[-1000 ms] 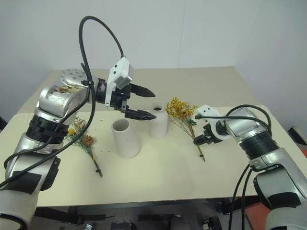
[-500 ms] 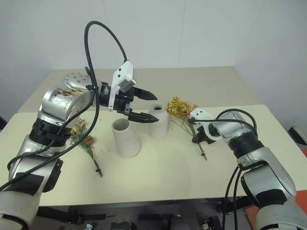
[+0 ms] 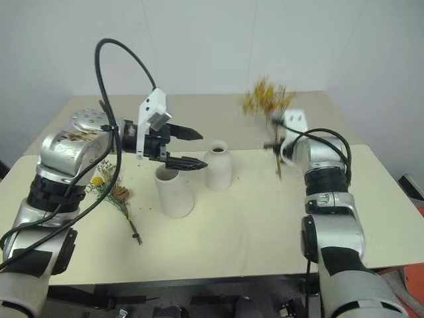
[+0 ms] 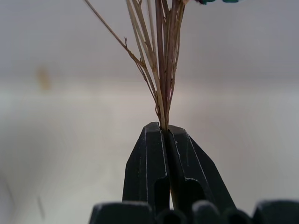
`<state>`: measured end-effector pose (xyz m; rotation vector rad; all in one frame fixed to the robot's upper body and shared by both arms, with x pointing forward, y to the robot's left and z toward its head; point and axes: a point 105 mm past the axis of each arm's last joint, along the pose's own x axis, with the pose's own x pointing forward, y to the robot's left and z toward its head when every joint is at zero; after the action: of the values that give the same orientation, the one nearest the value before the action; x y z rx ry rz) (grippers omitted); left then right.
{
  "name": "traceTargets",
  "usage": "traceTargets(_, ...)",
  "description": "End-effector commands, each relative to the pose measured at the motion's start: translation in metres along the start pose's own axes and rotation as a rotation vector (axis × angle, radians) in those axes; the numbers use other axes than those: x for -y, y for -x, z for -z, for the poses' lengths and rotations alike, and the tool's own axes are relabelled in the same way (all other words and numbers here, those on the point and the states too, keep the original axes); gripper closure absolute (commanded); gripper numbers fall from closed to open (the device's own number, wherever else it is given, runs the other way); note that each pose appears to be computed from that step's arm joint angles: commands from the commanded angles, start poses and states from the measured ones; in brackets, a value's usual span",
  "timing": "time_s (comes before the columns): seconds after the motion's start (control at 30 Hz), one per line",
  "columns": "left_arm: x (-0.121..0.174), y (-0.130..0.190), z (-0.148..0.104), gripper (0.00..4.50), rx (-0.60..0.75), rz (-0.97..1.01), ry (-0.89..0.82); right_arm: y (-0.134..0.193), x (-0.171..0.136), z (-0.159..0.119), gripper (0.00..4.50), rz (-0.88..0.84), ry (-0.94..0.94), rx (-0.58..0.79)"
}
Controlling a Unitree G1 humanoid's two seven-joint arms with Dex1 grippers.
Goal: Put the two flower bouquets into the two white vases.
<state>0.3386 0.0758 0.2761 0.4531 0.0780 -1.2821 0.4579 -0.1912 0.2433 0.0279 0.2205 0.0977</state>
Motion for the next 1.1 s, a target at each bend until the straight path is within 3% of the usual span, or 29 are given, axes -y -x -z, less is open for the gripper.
traceTargets(0.03, -0.001, 0.008, -0.009, 0.00, 0.022, -0.034, -0.032, 0.024, -0.021, -0.065, 4.49, -0.140, -0.175, 0.320)
traceTargets(0.17, -0.002, 0.010, -0.005, 0.00, 0.014, -0.060, -0.013, 0.046, -0.063, -0.088, 4.49, -0.351, -0.152, 0.505)
traceTargets(0.27, -0.002, 0.011, -0.004, 0.00, 0.017, -0.070, -0.001, 0.056, -0.088, -0.093, 4.49, -0.483, -0.153, 0.560)
traceTargets(0.53, -0.001, 0.014, -0.001, 0.00, 0.010, -0.089, 0.019, 0.059, -0.132, -0.064, 4.49, -0.584, -0.012, 0.552)
traceTargets(0.77, -0.005, 0.014, 0.002, 0.00, -0.010, -0.120, 0.071, 0.057, -0.138, -0.050, 4.49, -0.587, 0.021, 0.540)
traceTargets(1.1, -0.006, 0.011, 0.002, 0.00, -0.017, -0.129, 0.077, 0.057, -0.135, -0.055, 4.49, -0.554, 0.031, 0.576)
